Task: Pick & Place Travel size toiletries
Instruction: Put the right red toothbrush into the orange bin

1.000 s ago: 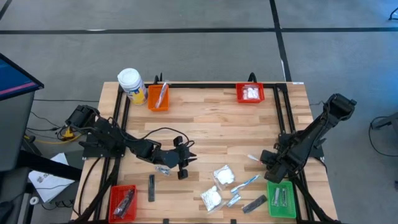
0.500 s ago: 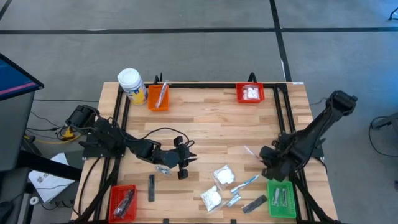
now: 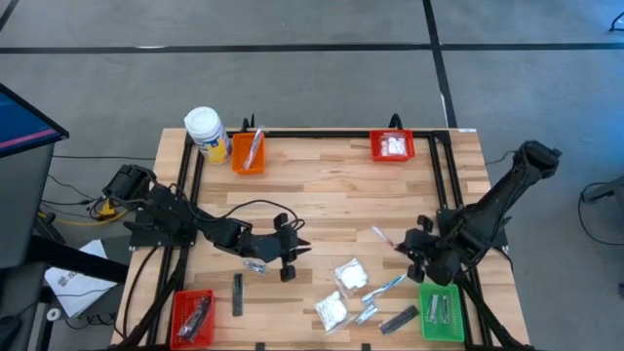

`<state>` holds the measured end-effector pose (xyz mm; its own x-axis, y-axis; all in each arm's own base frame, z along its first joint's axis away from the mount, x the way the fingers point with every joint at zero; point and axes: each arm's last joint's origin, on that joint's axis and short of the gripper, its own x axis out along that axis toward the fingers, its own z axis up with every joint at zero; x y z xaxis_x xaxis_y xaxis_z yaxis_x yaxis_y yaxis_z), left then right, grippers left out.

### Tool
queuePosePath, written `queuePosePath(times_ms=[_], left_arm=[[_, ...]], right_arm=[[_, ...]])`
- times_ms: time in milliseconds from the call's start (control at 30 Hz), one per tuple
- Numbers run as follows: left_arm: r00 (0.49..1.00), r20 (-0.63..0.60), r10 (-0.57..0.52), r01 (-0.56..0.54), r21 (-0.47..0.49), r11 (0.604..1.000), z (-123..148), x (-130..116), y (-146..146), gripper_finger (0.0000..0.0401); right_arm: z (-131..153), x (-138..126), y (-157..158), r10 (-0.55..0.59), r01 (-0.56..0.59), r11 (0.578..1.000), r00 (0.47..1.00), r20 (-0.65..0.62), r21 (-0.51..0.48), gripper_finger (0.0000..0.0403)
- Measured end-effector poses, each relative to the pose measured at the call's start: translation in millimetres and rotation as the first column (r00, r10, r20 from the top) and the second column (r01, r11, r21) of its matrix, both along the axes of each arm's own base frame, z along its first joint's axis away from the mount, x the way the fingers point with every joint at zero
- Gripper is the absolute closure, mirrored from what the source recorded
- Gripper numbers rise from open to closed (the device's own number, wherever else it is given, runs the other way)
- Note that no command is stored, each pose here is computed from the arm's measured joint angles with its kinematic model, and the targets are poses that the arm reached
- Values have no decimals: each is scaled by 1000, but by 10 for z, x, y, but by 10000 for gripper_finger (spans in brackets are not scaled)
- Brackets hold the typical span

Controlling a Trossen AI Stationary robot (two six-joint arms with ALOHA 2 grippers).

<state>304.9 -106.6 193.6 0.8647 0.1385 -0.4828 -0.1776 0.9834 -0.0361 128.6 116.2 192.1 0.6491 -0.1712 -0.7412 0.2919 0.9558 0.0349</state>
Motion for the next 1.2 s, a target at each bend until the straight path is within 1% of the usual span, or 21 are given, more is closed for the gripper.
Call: queuePosePath(times_ms=[233, 500, 600, 900, 967, 1033, 1200], left_arm=[[999, 43, -20, 20, 8, 1000, 41, 17, -26, 344], [993, 87, -78, 77, 16, 997, 87, 26, -84, 344], [989, 110, -102, 102, 8, 995, 110, 37, -96, 344], [969, 212, -126, 121, 35, 992, 213, 74, -110, 344], [962, 239, -129, 123, 38, 992, 241, 82, -113, 344], [949, 275, -155, 150, 38, 988, 280, 94, -121, 344], [884, 398, -243, 237, 67, 969, 417, 116, -148, 344]], right_arm=[[117, 213, 44, 92, -87, 995, 984, 149, -40, 399], [296, 448, 31, 173, -146, 984, 933, 316, -106, 396], [355, 502, 27, 193, -156, 979, 911, 365, -129, 396], [486, 573, 61, 243, -181, 968, 850, 467, -175, 396], [495, 606, 86, 264, -188, 961, 835, 482, -201, 396], [494, 646, 118, 290, -196, 952, 820, 494, -234, 396], [456, 791, 182, 331, -191, 933, 786, 523, -305, 396]])
